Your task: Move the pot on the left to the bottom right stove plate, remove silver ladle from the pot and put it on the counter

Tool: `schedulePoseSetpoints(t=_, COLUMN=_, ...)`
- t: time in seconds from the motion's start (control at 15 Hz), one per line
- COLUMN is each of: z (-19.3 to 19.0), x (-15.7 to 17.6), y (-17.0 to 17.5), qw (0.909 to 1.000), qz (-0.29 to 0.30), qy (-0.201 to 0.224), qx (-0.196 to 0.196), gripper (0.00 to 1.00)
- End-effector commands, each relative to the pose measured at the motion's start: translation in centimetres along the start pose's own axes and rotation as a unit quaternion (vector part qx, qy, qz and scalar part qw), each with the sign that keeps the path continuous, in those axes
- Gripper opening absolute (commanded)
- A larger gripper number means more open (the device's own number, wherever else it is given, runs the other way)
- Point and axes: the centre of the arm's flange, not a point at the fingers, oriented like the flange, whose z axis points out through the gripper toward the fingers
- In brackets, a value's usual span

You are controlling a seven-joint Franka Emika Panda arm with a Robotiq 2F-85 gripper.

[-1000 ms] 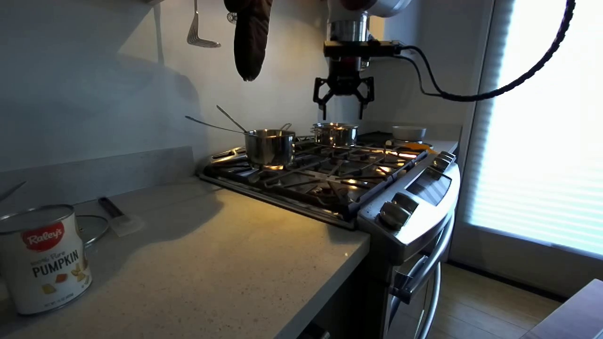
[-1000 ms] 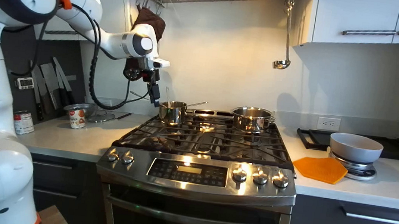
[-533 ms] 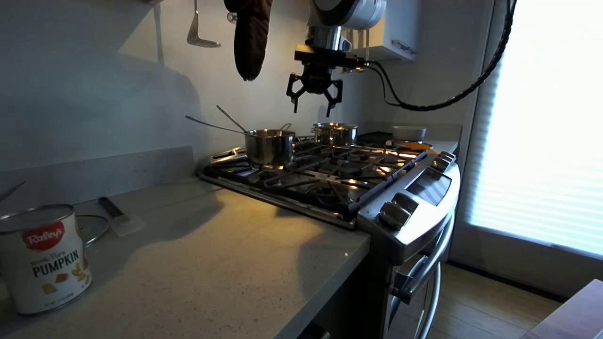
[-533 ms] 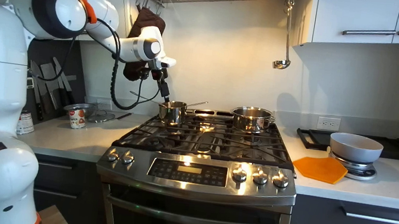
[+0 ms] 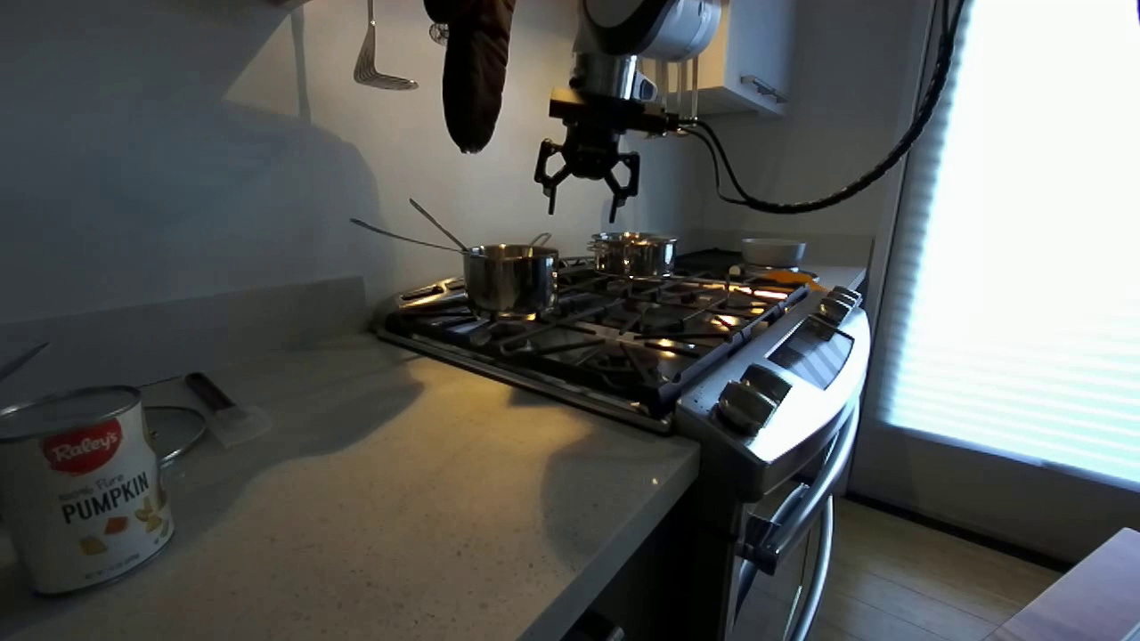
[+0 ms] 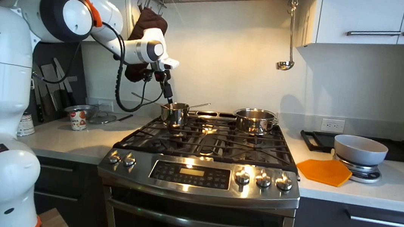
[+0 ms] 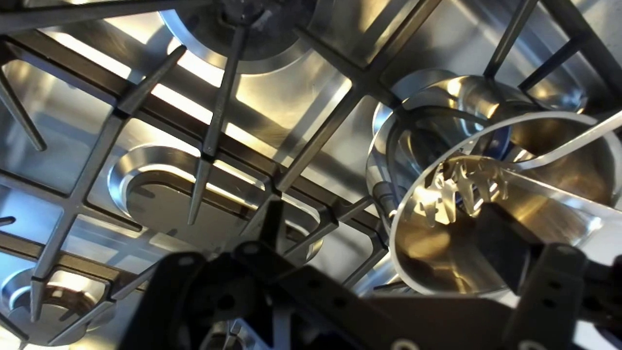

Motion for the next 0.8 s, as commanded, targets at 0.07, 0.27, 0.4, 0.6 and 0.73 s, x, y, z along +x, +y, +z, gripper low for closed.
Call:
schedulePoseSetpoints(t=0.07, z=-0.1, x=0.0, y=0.0, qw=1.0000, qz=0.000, qy=0.000, qx=0.000, gripper=1.00)
schedulePoseSetpoints(t=0.27, z=-0.1, x=0.1, y=0.0, qw=1.0000, qz=0.000, qy=0.001, qx=0.001, gripper=1.00)
schedulePoseSetpoints(t=0.4, z=0.5, x=0.8, y=-0.6, qw=0.9999, qz=-0.001, qy=0.010, qx=0.008, gripper=1.00)
schedulePoseSetpoints(t=0.6, z=1.1, x=1.4, y=-1.3, qw=0.9998, qz=0.001, qy=0.013, qx=0.016, gripper=1.00)
schedulePoseSetpoints(t=0.73, z=2.1, x=1.8, y=-1.6, qw=0.9997, qz=0.003, qy=0.017, qx=0.020, gripper=1.00)
